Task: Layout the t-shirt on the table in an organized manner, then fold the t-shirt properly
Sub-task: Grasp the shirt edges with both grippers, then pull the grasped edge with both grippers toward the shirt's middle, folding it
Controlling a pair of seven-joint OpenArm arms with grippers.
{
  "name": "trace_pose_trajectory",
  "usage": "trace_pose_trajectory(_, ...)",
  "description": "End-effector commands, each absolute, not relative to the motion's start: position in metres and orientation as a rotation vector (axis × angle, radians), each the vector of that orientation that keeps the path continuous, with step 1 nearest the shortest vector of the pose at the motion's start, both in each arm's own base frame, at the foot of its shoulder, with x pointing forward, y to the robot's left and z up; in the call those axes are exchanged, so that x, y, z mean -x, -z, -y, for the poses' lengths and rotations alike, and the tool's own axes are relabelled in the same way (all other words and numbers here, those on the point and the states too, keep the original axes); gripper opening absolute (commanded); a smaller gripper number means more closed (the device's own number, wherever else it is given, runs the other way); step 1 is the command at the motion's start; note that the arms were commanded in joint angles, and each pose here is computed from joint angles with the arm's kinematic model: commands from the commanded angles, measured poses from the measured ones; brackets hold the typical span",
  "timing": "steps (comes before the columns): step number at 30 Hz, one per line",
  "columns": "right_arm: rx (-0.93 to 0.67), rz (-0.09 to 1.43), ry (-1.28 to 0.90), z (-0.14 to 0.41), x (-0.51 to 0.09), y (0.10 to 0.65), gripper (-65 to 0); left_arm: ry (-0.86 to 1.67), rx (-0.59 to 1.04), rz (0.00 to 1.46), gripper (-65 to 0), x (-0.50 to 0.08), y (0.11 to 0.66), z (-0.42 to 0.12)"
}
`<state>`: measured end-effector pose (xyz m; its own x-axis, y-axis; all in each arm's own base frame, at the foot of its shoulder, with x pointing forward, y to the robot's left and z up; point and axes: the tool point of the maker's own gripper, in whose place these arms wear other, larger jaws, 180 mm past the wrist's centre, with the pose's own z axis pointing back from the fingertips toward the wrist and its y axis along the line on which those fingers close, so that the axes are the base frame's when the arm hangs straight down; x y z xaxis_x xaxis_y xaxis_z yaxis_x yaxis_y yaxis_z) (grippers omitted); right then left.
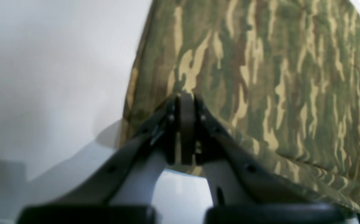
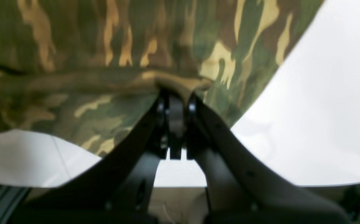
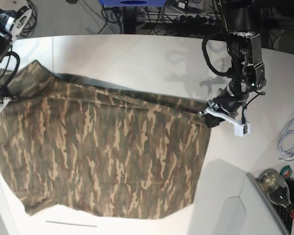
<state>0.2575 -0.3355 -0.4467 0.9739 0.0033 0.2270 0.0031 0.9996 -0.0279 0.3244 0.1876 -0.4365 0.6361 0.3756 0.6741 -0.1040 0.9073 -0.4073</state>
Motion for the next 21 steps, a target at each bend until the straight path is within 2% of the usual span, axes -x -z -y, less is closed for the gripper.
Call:
trace_pose_trajectory(1,0.054,0.286,-0.021,0.343,-0.279,0.431,-65.0,-0.277,0.357,0.886,-65.0,-0.334,0.425,-0.190)
trace_pose_trajectory(5,0.052,0.285,-0.093,0.329,-0.297,0.429,-65.0,-0.285,0.352,0.885,-65.0,-0.335,0.426,-0.192)
trace_pose_trajectory(11,0.061,0.337,-0.172,0.313,-0.328,0.416,-65.0,-0.419,0.278,0.895,-65.0,-0.331,0.426,-0.229)
trace_pose_trajectory(21,0.002,0.344,-0.211,0.292,-0.350,0.426,-65.0,-0.418,0.276,0.890,-65.0,-0.330,0.428,-0.229)
